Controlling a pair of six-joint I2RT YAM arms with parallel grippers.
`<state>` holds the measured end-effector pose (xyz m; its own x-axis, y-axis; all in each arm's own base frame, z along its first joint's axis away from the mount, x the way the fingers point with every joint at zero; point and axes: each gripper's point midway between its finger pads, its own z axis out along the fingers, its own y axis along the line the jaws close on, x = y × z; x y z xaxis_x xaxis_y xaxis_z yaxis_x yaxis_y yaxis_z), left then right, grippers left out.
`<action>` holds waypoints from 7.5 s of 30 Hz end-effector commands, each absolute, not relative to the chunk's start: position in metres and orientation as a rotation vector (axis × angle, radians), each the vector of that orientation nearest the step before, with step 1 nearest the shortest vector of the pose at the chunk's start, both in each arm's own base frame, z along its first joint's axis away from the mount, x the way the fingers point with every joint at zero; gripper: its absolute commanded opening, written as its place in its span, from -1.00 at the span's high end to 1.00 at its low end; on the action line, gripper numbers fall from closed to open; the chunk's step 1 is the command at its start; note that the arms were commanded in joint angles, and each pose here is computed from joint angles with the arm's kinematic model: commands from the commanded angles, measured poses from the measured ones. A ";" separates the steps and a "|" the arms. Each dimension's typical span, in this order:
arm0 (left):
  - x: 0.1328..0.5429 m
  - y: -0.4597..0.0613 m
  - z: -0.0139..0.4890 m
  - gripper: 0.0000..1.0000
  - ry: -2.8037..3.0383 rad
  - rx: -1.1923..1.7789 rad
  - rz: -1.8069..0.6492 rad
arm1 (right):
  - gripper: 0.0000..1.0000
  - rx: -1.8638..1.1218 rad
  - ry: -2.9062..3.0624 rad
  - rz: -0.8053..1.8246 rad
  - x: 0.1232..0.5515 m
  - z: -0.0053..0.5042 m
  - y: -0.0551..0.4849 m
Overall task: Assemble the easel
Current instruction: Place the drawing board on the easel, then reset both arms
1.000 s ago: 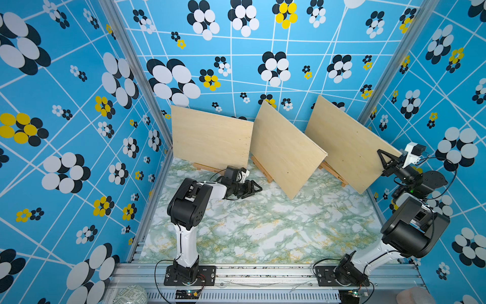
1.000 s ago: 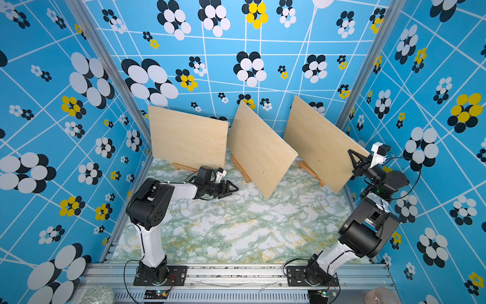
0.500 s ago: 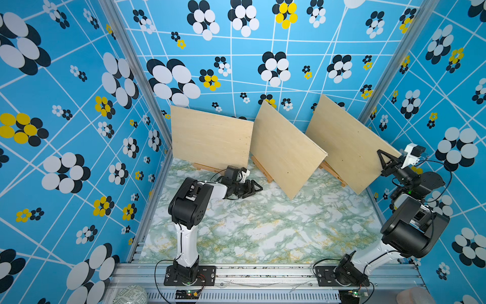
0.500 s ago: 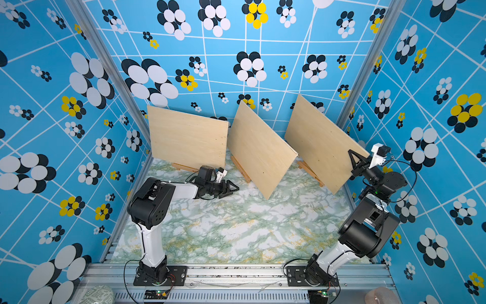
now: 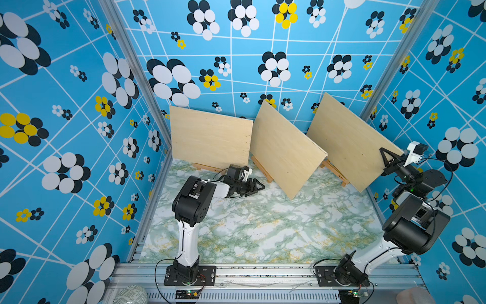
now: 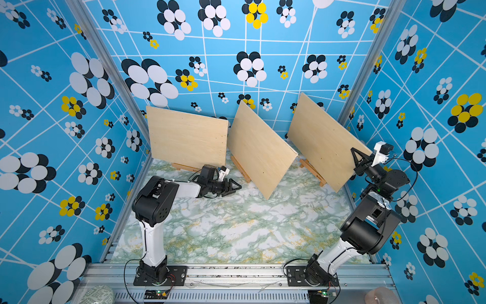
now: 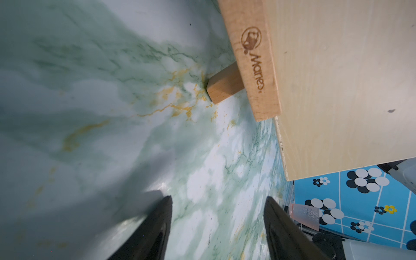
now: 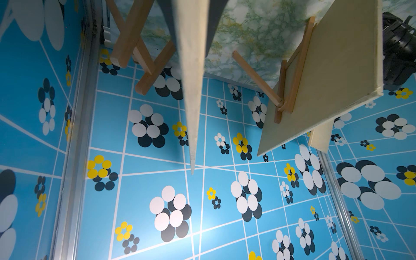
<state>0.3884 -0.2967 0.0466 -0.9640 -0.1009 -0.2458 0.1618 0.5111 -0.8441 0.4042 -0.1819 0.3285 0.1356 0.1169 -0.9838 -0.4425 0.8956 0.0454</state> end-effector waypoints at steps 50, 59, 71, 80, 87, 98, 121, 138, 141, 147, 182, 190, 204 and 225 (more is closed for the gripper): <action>0.383 -0.300 0.020 -0.34 2.544 0.001 -1.425 | -0.99 -0.159 1.233 0.262 0.398 0.362 -0.184; 0.385 -0.301 0.024 -0.34 2.521 0.002 -1.441 | -0.99 -0.104 1.253 0.287 0.395 0.342 -0.182; 0.380 -0.298 0.030 -0.34 2.533 0.014 -1.406 | -0.99 -0.172 1.272 0.356 0.409 0.334 -0.151; 0.374 -0.295 0.025 -0.34 2.543 0.006 -1.404 | -0.99 -0.139 1.280 0.355 0.412 0.327 -0.153; 0.378 -0.296 0.032 -0.35 2.509 0.021 -1.400 | -0.99 -0.054 1.285 0.318 0.402 0.325 -0.163; 0.382 -0.295 0.050 -0.41 2.453 0.062 -1.387 | -0.99 0.031 1.317 0.279 0.368 0.319 -0.165; 0.388 -0.295 0.067 -0.56 2.396 0.065 -1.379 | -0.99 0.237 1.506 0.161 0.352 0.270 -0.180; 0.389 -0.293 0.076 -0.98 2.375 0.078 -1.349 | -0.99 0.406 1.650 -0.012 0.326 0.247 -0.183; 0.389 -0.292 0.077 -0.98 2.371 0.074 -1.351 | -0.99 0.456 1.687 -0.051 0.315 0.240 -0.185; 0.387 -0.293 0.080 -0.98 2.365 0.073 -1.354 | -0.99 0.538 1.770 -0.082 0.298 0.219 -0.183; 0.312 -0.201 0.161 -0.98 2.278 0.063 -0.823 | -0.99 0.133 2.007 0.376 0.351 0.181 -0.003; 0.327 -0.075 0.160 -0.98 2.221 -0.298 -0.478 | -0.99 -0.032 1.972 0.400 0.408 0.170 0.013; 0.354 0.015 0.187 -0.99 1.931 -0.253 -0.123 | -0.99 -0.073 2.120 0.358 0.417 0.113 0.014; 0.386 -0.005 0.101 -0.98 1.837 0.014 -0.138 | -0.99 -0.130 1.878 0.159 0.390 0.108 0.017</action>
<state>0.3684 -0.0006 0.0615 -0.4058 -0.0981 -0.9087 0.0346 0.9919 -0.1225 0.3910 0.0203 0.0932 -0.3821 0.0090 -0.9241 -0.1888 0.9781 0.0876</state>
